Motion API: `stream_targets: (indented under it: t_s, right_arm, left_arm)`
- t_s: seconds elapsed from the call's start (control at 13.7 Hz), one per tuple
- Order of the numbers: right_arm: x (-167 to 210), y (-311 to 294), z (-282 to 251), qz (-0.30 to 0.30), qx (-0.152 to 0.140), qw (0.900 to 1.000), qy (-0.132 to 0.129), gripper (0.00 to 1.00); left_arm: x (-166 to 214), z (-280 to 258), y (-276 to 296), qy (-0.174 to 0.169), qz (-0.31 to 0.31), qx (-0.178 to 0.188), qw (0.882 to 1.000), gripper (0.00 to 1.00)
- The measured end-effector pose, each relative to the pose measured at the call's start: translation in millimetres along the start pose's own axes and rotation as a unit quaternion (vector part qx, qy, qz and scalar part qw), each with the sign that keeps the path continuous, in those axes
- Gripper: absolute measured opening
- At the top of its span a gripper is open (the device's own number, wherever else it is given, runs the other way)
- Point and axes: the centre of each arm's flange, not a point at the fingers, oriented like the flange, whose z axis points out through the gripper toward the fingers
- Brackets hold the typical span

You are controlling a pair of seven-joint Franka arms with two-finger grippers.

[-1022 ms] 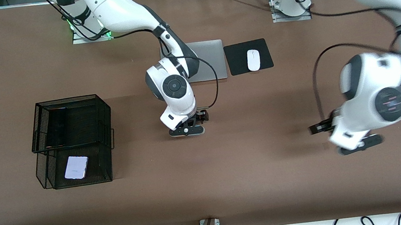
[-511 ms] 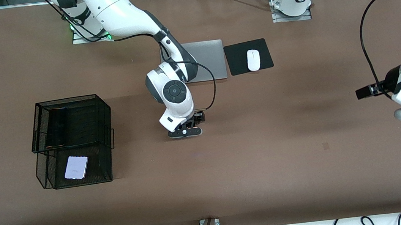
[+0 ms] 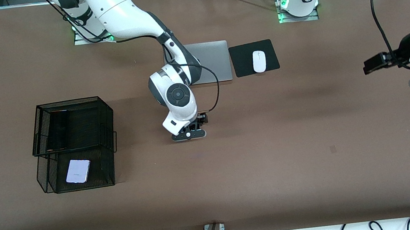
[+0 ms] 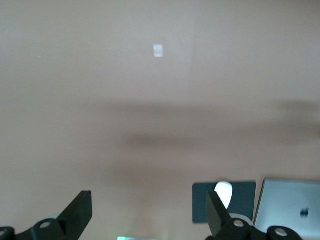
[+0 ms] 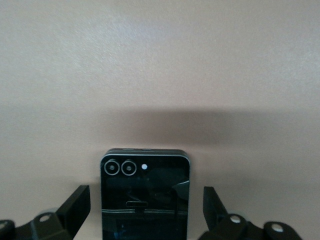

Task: Place phones with both arms
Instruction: 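Carry the flip phone into the basket with the right gripper and release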

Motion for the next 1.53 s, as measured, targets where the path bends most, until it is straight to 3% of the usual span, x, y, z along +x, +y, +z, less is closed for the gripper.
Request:
stream_targets:
  t_s: [0.36,0.73,0.8,0.88,0.95,1.17,1.39,1.53]
  right_arm:
    - [-4,-4,10,-0.004,0.001,1.000,0.001,1.00]
    - [-5,-5,16,-0.005,0.000,1.000,0.000,0.98]
    - [-5,-5,16,-0.006,0.000,1.000,0.000,0.96]
    - [-5,-5,16,-0.009,0.000,1.000,0.001,0.85]
    - [-5,-5,16,-0.015,0.000,1.000,0.002,0.79]
    - [-1,-4,13,-0.024,0.004,1.000,0.010,0.79]
    - [28,19,-26,-0.002,0.015,0.999,0.038,0.79]
    - [60,69,-83,0.022,0.020,0.999,0.039,0.79]
  left_arm:
    - [-32,5,-1,-0.001,0.023,0.003,1.000,1.00]
    - [-39,1,2,0.003,0.026,0.004,1.000,1.00]
    - [-39,1,2,0.004,0.026,0.004,1.000,1.00]
    - [-39,1,2,0.004,0.026,0.004,1.000,1.00]
    - [-39,1,2,0.004,0.026,0.004,1.000,1.00]
    - [-39,1,2,0.004,0.025,0.004,1.000,1.00]
    - [-39,1,-1,0.004,0.024,0.004,1.000,1.00]
    - [-39,1,-1,0.004,0.023,0.004,1.000,1.00]
